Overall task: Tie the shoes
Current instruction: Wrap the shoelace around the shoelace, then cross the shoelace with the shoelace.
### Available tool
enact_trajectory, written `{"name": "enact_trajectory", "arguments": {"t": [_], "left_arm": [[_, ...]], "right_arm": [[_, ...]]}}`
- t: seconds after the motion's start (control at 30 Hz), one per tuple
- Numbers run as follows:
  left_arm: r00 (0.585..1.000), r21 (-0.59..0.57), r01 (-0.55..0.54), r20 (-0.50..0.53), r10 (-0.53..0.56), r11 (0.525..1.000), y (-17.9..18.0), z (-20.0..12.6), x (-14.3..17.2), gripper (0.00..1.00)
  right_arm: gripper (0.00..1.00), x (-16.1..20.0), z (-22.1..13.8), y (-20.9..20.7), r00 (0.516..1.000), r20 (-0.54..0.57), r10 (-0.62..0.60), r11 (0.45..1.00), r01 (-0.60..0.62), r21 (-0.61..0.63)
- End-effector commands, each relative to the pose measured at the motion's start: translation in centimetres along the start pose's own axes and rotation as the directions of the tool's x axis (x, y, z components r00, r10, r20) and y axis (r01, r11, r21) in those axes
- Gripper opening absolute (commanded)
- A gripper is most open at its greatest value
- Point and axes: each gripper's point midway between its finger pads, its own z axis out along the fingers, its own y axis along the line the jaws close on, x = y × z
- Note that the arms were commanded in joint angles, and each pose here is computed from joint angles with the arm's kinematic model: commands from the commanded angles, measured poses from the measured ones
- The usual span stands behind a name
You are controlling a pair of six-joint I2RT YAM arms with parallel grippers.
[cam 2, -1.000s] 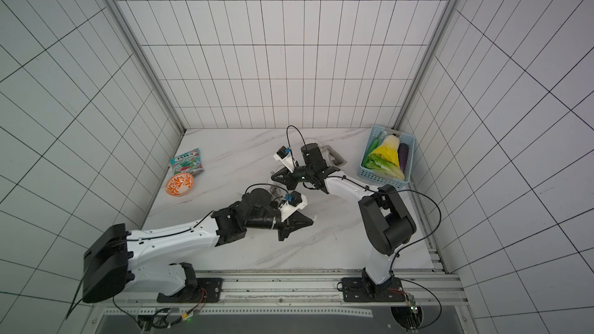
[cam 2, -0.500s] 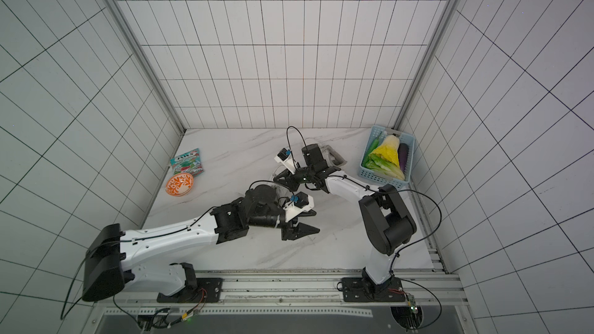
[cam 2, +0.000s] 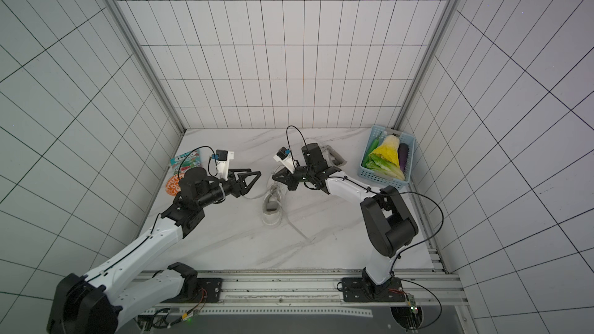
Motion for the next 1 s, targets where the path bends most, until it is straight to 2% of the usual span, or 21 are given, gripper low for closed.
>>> {"name": "enact_trajectory", "arguments": {"t": [0.0,0.17,0.27,0.67,0.87,0.97], "left_arm": [[0.994,-0.005,0.090,-0.057,-0.090,0.996,0.3,1.1,0.1,0.69],[0.977,-0.038,0.175,-0.121,-0.178,0.984,2.0,3.5,1.2,0.70],[0.962,-0.050,0.223,-0.149,-0.228,0.973,2.5,4.6,1.9,0.65],[0.945,-0.080,0.240,-0.207,-0.252,0.968,2.6,7.0,3.9,0.32],[0.946,-0.092,0.229,-0.211,-0.244,0.969,2.7,6.9,3.9,0.08],[0.953,-0.098,0.208,-0.204,-0.224,0.973,2.6,6.5,3.7,0.02]], "right_arm": [[0.00,0.4,0.1,1.1,0.999,-0.028,-0.043,0.999,0.043,0.008],[0.00,0.6,0.5,1.5,0.997,-0.046,-0.058,0.998,0.059,0.013],[0.00,0.6,0.6,1.6,0.996,-0.055,-0.066,0.998,0.067,0.016],[0.00,0.9,1.1,1.6,0.996,-0.069,-0.059,0.998,0.061,0.021],[0.00,0.6,0.7,1.6,0.996,-0.069,-0.063,0.997,0.066,0.038],[0.12,-0.4,-0.7,1.4,0.997,-0.045,-0.057,0.994,0.061,0.089]]}}
